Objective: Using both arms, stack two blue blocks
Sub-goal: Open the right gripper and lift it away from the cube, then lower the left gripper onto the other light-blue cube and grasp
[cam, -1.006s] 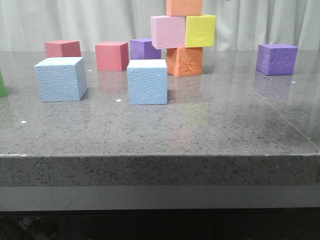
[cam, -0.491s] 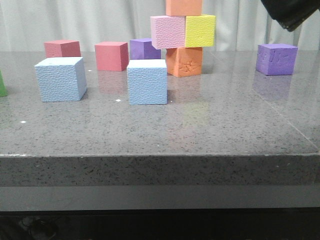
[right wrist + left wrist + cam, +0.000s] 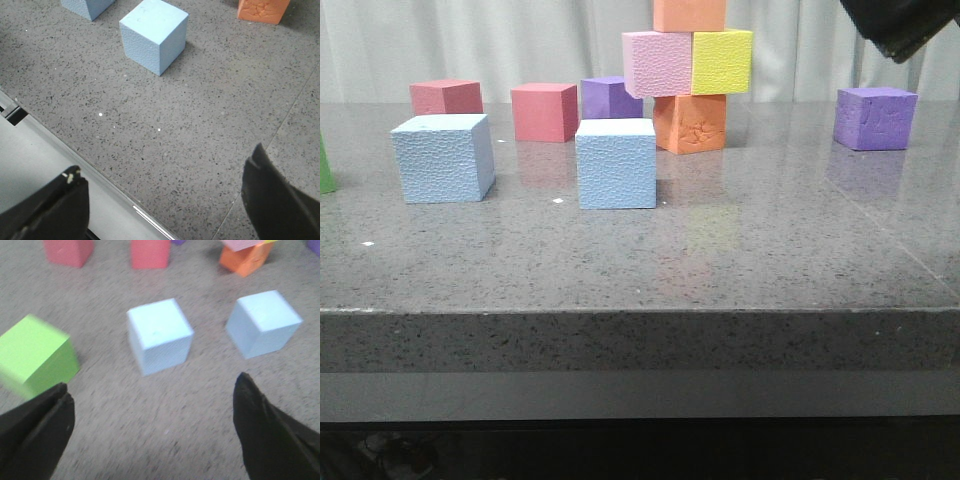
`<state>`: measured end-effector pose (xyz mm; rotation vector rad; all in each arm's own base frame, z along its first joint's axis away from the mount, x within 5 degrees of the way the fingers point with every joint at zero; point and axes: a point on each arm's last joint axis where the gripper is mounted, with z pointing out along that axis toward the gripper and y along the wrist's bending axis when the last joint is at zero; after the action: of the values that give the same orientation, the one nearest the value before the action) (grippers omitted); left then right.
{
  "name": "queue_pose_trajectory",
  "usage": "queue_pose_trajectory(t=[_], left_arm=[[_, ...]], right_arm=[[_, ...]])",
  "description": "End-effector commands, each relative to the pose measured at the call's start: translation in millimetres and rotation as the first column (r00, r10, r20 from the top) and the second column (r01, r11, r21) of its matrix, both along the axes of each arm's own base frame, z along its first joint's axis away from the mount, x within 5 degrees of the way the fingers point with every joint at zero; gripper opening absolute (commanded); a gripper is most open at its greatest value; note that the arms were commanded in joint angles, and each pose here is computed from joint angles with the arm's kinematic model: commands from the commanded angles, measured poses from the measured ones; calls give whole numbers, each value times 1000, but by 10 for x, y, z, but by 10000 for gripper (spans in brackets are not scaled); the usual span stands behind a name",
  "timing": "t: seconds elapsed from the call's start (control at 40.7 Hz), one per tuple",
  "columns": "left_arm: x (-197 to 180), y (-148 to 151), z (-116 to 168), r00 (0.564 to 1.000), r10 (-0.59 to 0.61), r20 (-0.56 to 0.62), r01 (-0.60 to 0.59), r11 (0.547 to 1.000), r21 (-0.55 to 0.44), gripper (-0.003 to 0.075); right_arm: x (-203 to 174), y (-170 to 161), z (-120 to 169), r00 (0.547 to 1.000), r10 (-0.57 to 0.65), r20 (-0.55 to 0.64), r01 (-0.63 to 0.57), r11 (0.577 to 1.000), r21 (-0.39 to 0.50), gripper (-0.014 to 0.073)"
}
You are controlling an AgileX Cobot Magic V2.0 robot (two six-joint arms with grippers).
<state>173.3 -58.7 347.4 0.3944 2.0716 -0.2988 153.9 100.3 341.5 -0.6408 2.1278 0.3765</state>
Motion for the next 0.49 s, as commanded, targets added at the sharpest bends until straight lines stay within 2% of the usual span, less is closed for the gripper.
queue_pose_trajectory(t=[0.0,0.147,0.319,0.466], left_arm=[[165,-165,262,993,-44,111,46,999,-15,636],[463,-366,274,998,-39,47,39,999,5,636],[823,-567,265,996,75,-46,-72,995,73,636],[1086,-808,191,977,168,-131,-154,982,108,636]], right_arm=[[9,-13,157,996,-12,86,8,999,51,623],[9,-13,157,996,-12,86,8,999,51,623],[9,-13,157,996,-12,86,8,999,51,623],[9,-13,157,996,-12,86,8,999,51,623]])
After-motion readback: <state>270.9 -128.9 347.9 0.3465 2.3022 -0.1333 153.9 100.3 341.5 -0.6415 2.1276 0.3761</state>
